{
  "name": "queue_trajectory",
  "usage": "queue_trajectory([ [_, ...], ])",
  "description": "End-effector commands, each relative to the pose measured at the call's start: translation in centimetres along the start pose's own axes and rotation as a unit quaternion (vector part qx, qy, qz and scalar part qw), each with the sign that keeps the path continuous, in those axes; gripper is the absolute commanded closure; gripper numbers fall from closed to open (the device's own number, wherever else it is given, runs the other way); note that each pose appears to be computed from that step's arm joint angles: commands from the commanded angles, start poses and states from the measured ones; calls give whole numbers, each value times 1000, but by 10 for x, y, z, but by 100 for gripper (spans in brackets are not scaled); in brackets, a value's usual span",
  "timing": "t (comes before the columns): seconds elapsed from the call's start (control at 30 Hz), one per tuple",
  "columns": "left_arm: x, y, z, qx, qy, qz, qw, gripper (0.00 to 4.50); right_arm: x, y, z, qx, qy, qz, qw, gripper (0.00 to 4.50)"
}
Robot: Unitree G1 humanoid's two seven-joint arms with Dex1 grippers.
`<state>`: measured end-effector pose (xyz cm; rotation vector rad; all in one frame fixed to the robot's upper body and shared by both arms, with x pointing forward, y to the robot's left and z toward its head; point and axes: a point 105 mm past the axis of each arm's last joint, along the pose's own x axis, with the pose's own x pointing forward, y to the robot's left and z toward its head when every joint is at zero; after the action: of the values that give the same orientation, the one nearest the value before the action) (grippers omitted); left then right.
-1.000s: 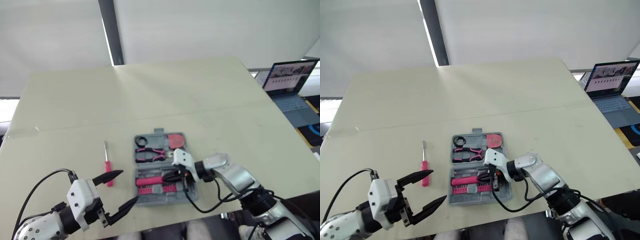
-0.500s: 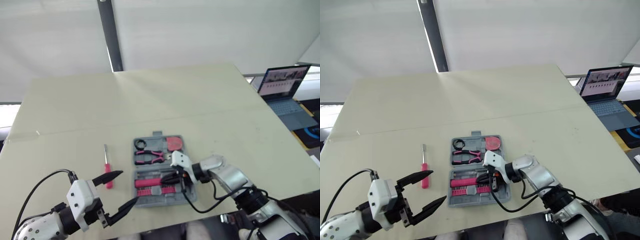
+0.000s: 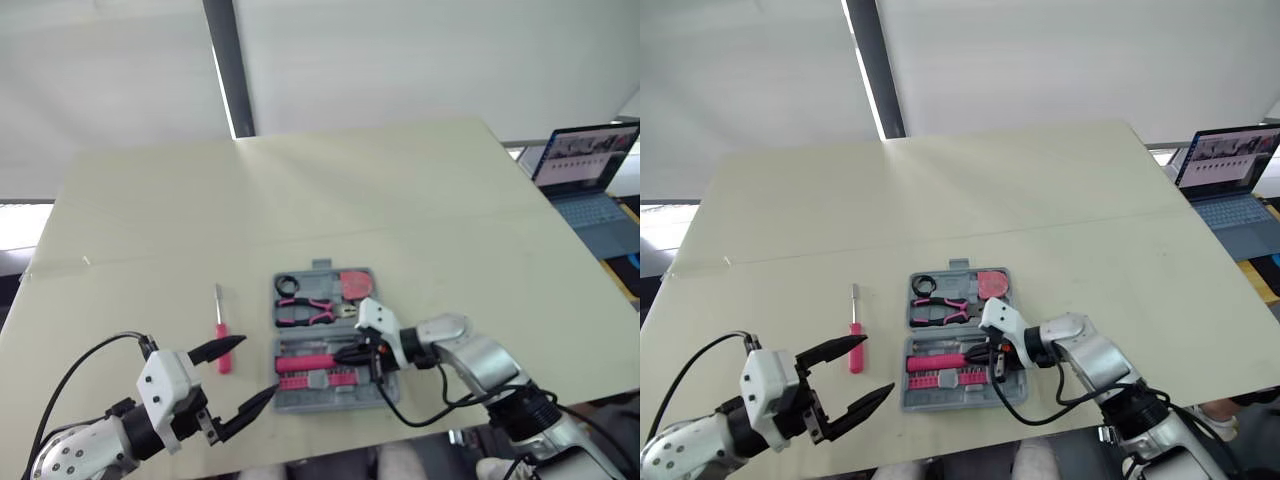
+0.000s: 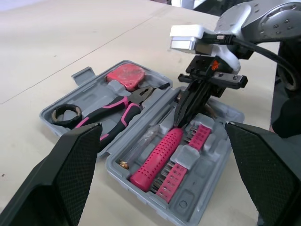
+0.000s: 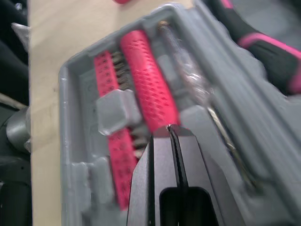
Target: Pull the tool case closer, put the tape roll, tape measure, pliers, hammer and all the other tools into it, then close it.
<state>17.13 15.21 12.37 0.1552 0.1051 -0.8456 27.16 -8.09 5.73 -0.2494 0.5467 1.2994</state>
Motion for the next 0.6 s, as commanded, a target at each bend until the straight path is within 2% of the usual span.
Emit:
queue_trajectory([
  [0.03, 4, 0, 4, -22, -4, -7, 1000, 0, -24, 4, 28, -7, -33, -29, 999, 448],
  [0.13, 2, 4, 3, -39, 4, -7, 999, 0, -46, -2, 30, -20, -45, -88, 995, 448],
  [0.23, -1, 10, 4, -41, 3, 3, 999, 0, -62, 0, 33, -47, -99, -117, 987, 448],
  [0.3, -6, 14, 0, -47, 6, 11, 999, 0, -71, 5, 20, -47, -85, -129, 987, 448],
  [0.33, -8, 15, -2, -50, 6, 14, 999, 0, -74, 7, 12, -42, -70, -129, 988, 397],
  [0.37, -10, 16, -4, -50, 9, 15, 999, 0, -78, 10, 6, -26, -62, -127, 990, 368],
  [0.4, -13, 17, -7, -50, 11, 16, 999, 0, -81, 11, 1, -11, -58, -129, 990, 322],
  [0.6, -21, 19, -24, -58, 12, 21, 998, 0, -110, 14, -26, 21, -57, -175, 983, 4],
])
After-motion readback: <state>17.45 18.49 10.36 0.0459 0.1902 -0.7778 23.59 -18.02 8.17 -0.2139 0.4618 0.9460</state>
